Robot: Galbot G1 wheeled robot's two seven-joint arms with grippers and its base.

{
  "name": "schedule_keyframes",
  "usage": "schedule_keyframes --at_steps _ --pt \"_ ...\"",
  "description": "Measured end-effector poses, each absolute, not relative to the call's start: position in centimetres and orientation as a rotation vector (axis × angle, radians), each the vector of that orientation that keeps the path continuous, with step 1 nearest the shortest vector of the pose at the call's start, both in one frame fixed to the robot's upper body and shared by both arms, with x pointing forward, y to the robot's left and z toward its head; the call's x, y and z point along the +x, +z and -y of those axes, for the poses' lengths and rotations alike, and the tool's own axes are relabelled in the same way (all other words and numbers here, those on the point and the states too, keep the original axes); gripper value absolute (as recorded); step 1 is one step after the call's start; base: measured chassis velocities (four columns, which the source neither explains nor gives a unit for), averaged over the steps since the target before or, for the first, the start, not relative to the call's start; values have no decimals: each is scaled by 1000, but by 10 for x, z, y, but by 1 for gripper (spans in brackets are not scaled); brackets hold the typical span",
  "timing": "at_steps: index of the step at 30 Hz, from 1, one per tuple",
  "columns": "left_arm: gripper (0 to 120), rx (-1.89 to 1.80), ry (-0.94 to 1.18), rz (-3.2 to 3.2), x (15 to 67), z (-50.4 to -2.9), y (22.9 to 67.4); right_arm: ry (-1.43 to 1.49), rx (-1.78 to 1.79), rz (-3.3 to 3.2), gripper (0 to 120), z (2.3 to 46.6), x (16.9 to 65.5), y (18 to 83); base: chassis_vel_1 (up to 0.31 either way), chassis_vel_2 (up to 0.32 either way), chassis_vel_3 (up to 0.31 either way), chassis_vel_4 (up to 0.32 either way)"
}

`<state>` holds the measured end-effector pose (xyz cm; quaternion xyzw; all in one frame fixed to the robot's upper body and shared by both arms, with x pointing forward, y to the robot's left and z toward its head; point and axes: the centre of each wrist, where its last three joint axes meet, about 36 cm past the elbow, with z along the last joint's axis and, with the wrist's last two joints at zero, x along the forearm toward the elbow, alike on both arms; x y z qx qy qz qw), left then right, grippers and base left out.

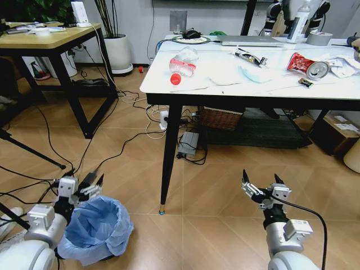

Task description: Pick up the trash bin and place the trash from the table into it.

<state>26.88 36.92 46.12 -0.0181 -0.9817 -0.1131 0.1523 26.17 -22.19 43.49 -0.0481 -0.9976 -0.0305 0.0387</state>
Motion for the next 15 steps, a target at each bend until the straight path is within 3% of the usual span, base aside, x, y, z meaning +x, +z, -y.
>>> schedule_keyframes --at_steps 15 --pt "100 -1 -313 2495 290 -431 432 -145 -157 3044 100 216 274 410 0 0 0 0"
